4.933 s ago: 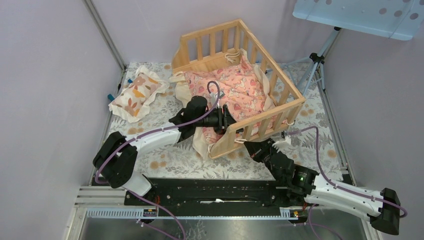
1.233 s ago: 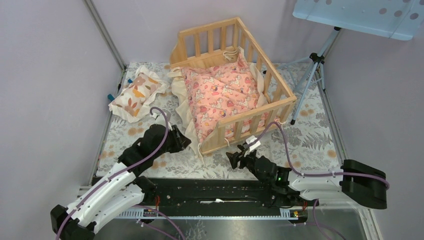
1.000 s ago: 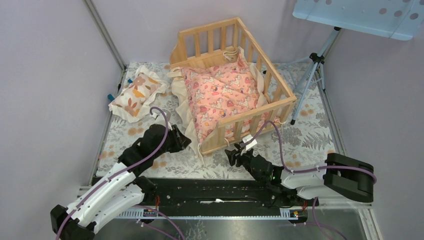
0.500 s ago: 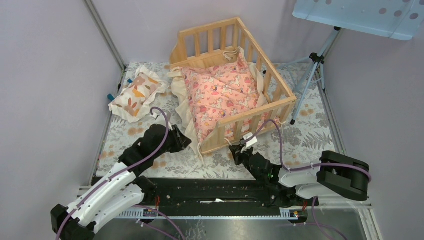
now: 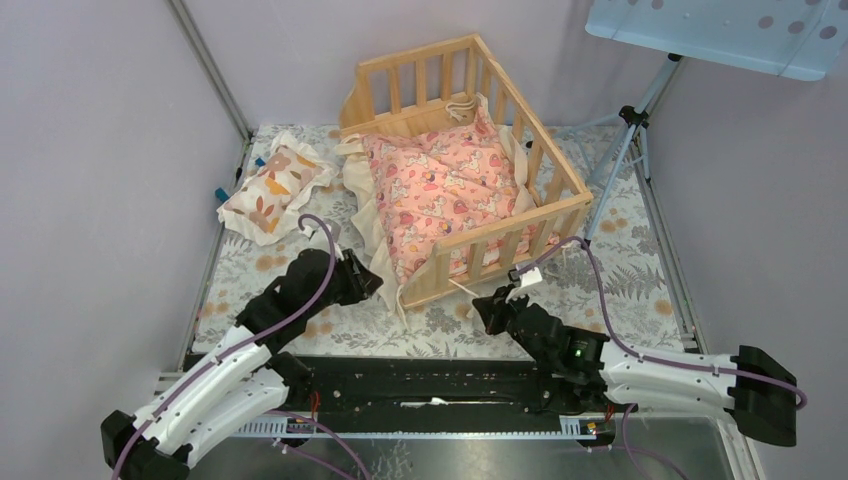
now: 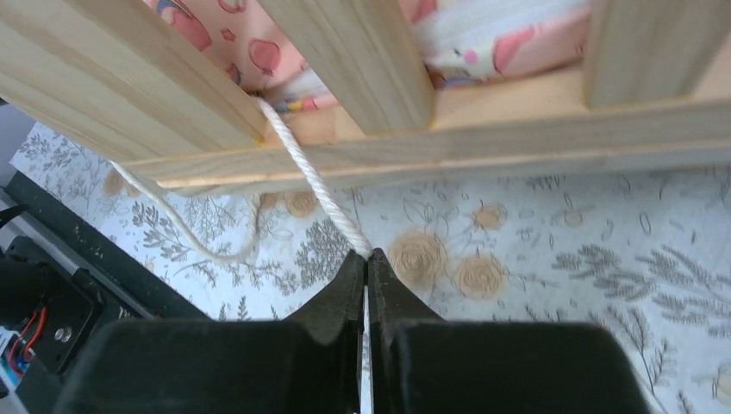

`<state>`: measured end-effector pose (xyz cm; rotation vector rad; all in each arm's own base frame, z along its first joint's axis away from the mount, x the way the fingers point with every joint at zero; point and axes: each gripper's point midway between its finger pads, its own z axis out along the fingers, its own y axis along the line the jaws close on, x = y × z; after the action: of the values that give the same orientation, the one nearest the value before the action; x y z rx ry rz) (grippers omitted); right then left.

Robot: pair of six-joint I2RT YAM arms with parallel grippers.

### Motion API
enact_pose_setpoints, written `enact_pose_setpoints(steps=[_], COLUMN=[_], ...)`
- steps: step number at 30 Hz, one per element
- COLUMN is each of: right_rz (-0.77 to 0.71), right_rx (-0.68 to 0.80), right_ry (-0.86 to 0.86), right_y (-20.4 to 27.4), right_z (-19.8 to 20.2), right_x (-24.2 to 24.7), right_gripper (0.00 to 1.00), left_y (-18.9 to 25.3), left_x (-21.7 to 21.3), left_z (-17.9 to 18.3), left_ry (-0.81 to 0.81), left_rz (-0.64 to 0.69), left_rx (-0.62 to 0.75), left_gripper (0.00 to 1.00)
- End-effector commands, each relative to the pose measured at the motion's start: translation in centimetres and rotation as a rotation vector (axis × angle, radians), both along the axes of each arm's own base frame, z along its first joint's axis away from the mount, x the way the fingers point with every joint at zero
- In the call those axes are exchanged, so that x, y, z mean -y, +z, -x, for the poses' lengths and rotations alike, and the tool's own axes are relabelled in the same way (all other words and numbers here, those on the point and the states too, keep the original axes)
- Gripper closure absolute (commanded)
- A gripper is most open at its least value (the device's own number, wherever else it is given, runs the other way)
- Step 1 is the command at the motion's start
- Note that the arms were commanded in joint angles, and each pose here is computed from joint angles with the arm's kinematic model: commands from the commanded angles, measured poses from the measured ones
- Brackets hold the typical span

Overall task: Set up the pet bed
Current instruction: Tie the ropes to the bed frame.

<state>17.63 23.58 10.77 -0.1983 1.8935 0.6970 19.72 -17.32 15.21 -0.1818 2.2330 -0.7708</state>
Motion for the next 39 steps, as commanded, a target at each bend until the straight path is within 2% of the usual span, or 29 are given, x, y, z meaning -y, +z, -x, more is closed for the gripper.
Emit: enact_pose_setpoints(steps=[1, 8, 13, 16, 20, 22, 26, 27, 33, 39], right_rz=[0.017, -0.026, -0.028, -0.042, -0.041, -0.035, -0.033, -0.033, -0.037, -0.037], right_rx=[-0.158, -0.214, -0.224, -0.215, -0.209, -0.212, -0.217, -0.219, -0.223, -0.220], right_ry=[-0.045, -0.009, 0.049, 0.066, 0.078, 0.085, 0.090, 0.092, 0.088, 0.087], right_y=[-1.3, -0.7, -1.2, -1.2, -1.4, -1.6, -1.9, -2.0, -2.3, -2.4], right_z=[1.3, 2.6, 3.3, 3.2, 3.0, 3.0, 2.9, 2.9, 2.9, 2.8], right_x=[1.6, 1.7, 0.9, 0.2, -0.7, -1.0, -1.5, -1.6, -1.6, -1.6], right_gripper=[1.00, 1.00, 1.00, 1.00, 1.00, 1.00, 1.00, 1.00, 1.00, 1.00], left_y=[1.8, 1.6, 2.0, 1.5, 0.0, -0.6, -2.5, -3.0, -3.2, -4.7], left_x=[0.2, 0.7, 0.3, -0.2, -0.1, 0.2, 1.0, 1.0, 2.8, 4.4], left_z=[-1.1, -1.0, -0.4, 0.5, 2.1, 2.8, 3.6, 3.6, 4.1, 5.7], left_ry=[0.038, 0.015, 0.013, 0.038, 0.030, 0.004, -0.038, -0.034, -0.115, -0.192], left_rz=[0.055, 0.057, 0.074, 0.109, 0.188, 0.223, 0.243, 0.233, 0.250, 0.179], left_rx=[0.063, 0.036, 0.058, 0.042, 0.009, -0.002, -0.045, -0.054, 0.007, 0.050], left_gripper=[0.69, 0.69, 0.76, 0.80, 0.80, 0.76, 0.56, 0.54, 0.51, 0.51])
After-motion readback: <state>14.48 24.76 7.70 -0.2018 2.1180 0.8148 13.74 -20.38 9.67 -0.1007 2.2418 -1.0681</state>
